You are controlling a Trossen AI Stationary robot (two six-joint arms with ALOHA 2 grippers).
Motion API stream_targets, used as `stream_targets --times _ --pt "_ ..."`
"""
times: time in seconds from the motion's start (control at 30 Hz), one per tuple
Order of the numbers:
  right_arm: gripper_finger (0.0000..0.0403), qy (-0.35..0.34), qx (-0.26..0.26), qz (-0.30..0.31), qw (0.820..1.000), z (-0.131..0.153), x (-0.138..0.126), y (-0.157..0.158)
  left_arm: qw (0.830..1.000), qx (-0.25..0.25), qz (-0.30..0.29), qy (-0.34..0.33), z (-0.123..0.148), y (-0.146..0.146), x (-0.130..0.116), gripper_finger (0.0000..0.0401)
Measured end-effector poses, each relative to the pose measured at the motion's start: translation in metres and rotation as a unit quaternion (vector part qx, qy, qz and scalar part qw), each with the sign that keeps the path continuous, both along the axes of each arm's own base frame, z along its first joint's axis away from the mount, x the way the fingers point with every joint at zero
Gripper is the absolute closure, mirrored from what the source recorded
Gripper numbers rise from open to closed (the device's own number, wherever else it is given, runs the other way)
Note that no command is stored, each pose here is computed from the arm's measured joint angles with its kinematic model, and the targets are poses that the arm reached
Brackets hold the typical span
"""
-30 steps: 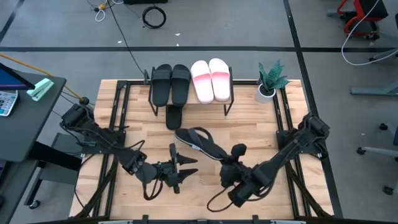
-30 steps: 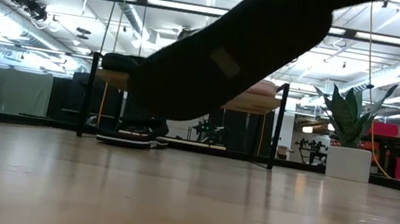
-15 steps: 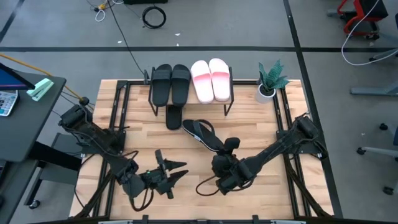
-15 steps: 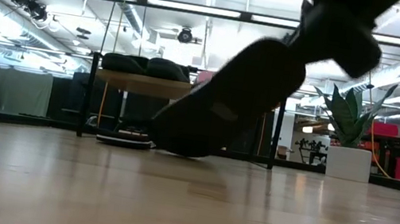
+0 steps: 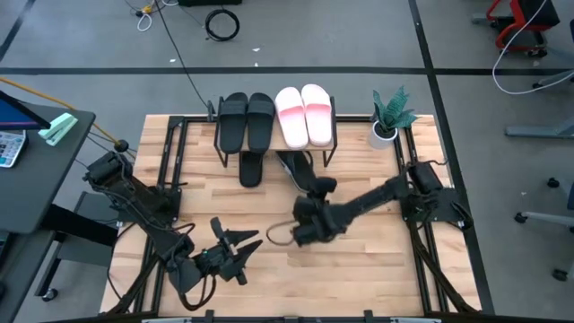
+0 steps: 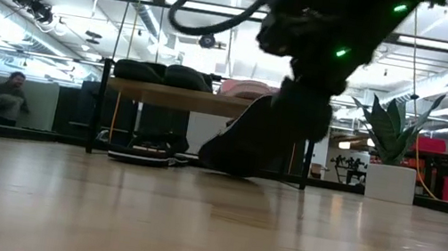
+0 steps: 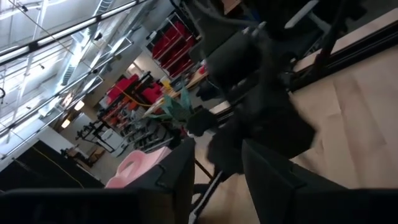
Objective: Pick and place slides into the shelf
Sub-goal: Move the black flip flop under the table
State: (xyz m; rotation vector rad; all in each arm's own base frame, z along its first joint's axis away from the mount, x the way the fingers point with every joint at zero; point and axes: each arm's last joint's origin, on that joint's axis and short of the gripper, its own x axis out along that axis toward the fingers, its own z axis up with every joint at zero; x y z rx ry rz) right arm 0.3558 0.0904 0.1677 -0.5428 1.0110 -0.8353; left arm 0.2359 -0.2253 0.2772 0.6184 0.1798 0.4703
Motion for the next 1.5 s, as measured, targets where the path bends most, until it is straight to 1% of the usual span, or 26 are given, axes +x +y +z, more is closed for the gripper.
stream_targets --times 0.13,0.3,0.37,0.5,0.63,0.7,0.9,0.97,1.07,1.13,1.2,1.3,1.5 --pt "0.0343 -0.014 0.019 -0.026 0.999 0.002 0.010 -0.024 1.000 0.002 0.000 0.001 0.000 0.000 0.000 0.0258" --pt "0.0342 -0.047 0.098 -0.049 0.993 0.000 0.023 -0.046 1.000 0.011 -0.001 0.006 0.000 0.000 -0.001 0.0258" --pt "0.0338 -0.044 0.104 -0.044 0.993 0.000 0.025 -0.050 1.000 0.012 -0.001 0.006 0.000 -0.001 -0.001 0.0260" --pt "0.0321 -0.057 0.120 -0.048 0.990 0.000 0.029 -0.058 1.000 0.013 -0.001 0.007 0.000 0.000 -0.001 0.0263" --pt "0.0294 -0.062 0.176 -0.052 0.981 -0.001 0.033 -0.067 1.000 0.013 -0.001 0.008 0.000 0.000 -0.001 0.0258" --pt "0.0280 -0.064 0.188 -0.050 0.979 -0.001 0.034 -0.070 1.000 0.014 -0.001 0.008 0.000 0.000 -0.001 0.0255" --pt "0.0247 -0.066 0.193 -0.040 0.978 -0.001 0.037 -0.074 1.000 0.013 -0.001 0.008 0.000 0.000 -0.001 0.0248" --pt "0.0242 -0.075 0.216 -0.032 0.973 -0.001 0.040 -0.073 1.000 0.013 -0.001 0.008 0.000 0.000 -0.001 0.0249" --pt "0.0240 -0.103 0.276 -0.006 0.956 0.000 0.047 -0.070 1.000 0.013 -0.001 0.008 0.000 0.000 -0.001 0.0255" --pt "0.0240 -0.125 0.301 0.015 0.945 0.002 0.052 -0.064 1.000 0.013 -0.001 0.008 0.000 0.000 -0.001 0.0258" --pt "0.0241 -0.129 0.307 0.033 0.942 0.003 0.054 -0.060 1.000 0.013 -0.001 0.008 0.000 0.000 0.000 0.0262" --pt "0.0241 -0.119 0.303 0.052 0.944 0.003 0.054 -0.055 1.000 0.012 -0.001 0.007 0.000 0.000 0.000 0.0263" --pt "0.0241 -0.128 0.310 0.042 0.941 0.003 0.054 -0.055 1.000 0.012 -0.002 0.007 0.000 -0.001 -0.001 0.0256"
